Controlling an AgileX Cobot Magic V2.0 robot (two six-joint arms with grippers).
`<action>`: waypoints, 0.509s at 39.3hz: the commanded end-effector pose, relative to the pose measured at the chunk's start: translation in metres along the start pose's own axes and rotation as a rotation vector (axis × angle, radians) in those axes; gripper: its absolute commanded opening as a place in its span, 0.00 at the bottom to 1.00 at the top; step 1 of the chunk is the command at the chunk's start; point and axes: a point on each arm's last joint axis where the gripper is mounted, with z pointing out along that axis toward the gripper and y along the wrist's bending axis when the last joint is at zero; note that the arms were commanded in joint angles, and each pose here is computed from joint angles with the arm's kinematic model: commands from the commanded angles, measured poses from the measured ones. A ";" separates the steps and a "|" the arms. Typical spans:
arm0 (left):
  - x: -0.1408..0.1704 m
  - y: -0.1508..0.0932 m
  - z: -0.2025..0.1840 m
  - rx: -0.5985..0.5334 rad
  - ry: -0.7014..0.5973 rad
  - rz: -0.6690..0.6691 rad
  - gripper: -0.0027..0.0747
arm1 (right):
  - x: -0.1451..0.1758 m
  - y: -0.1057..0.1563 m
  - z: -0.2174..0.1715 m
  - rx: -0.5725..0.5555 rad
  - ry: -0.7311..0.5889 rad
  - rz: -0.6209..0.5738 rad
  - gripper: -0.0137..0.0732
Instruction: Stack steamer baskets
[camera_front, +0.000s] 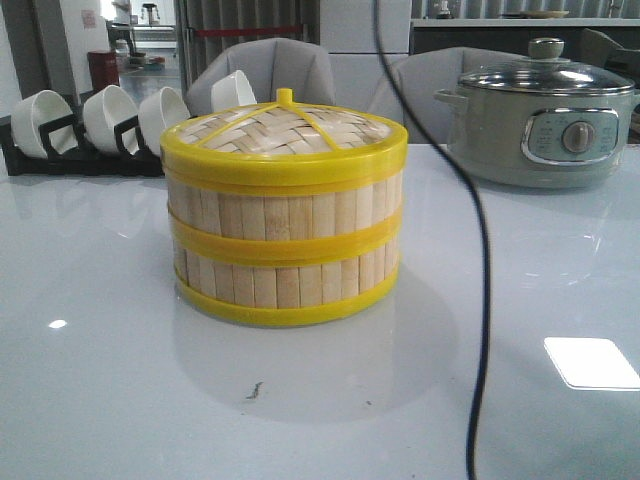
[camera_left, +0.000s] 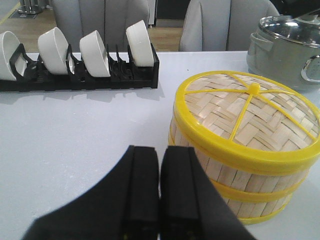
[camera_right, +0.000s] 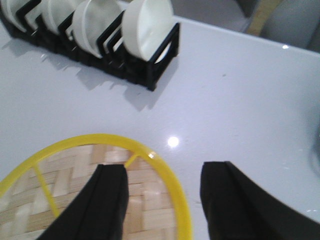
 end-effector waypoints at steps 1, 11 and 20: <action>-0.019 -0.001 -0.003 0.004 -0.124 -0.010 0.15 | -0.027 -0.031 -0.060 0.054 -0.229 0.015 0.67; -0.019 -0.001 -0.003 0.004 -0.124 -0.010 0.15 | 0.018 -0.095 -0.133 0.239 -0.312 0.082 0.67; -0.019 -0.001 -0.003 0.004 -0.124 -0.010 0.15 | 0.086 -0.108 -0.201 0.360 -0.439 0.105 0.67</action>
